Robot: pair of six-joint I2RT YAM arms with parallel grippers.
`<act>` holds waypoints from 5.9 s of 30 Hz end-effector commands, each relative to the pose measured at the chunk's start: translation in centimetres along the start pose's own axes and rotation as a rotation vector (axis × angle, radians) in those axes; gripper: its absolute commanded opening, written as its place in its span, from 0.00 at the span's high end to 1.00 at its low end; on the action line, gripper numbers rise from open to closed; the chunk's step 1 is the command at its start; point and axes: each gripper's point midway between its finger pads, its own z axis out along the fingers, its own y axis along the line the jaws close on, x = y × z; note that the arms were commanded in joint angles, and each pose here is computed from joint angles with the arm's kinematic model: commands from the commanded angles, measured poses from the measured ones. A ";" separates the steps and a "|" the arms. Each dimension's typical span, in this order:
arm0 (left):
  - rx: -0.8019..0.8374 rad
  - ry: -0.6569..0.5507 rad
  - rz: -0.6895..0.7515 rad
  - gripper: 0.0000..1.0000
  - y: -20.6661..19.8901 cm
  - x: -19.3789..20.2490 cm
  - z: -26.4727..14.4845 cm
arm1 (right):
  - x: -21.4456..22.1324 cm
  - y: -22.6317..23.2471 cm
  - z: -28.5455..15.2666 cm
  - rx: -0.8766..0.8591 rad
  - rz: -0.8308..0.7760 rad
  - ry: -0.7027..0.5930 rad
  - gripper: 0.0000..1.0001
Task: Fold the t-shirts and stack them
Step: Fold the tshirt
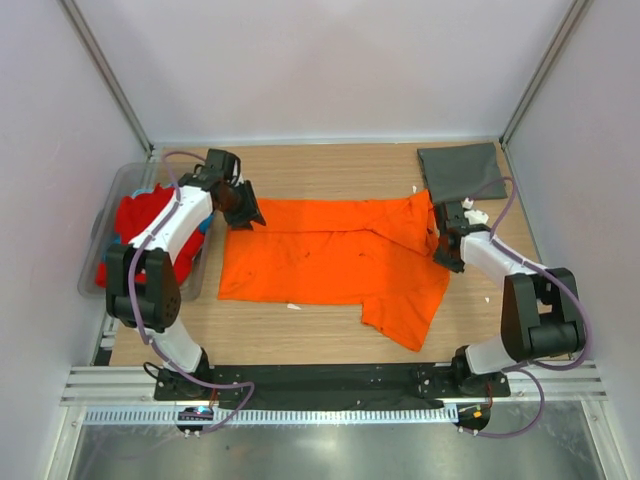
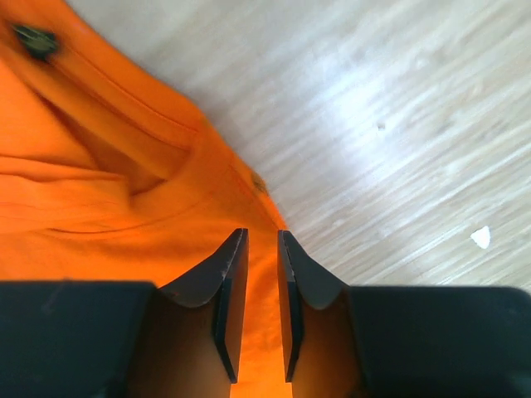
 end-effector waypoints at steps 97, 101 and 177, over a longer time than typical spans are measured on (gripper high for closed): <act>0.523 0.116 0.032 0.64 -22.0 7.8 7.9 | -3.2 7.1 -3.1 -0.227 0.026 -0.036 0.61; 0.537 0.133 0.037 0.63 -23.2 9.3 9.3 | -3.0 6.2 -2.2 -0.216 0.072 -0.040 0.61; 0.339 0.142 0.114 1.00 -22.2 11.4 10.9 | -0.3 4.7 -6.6 -0.398 0.407 -0.195 0.99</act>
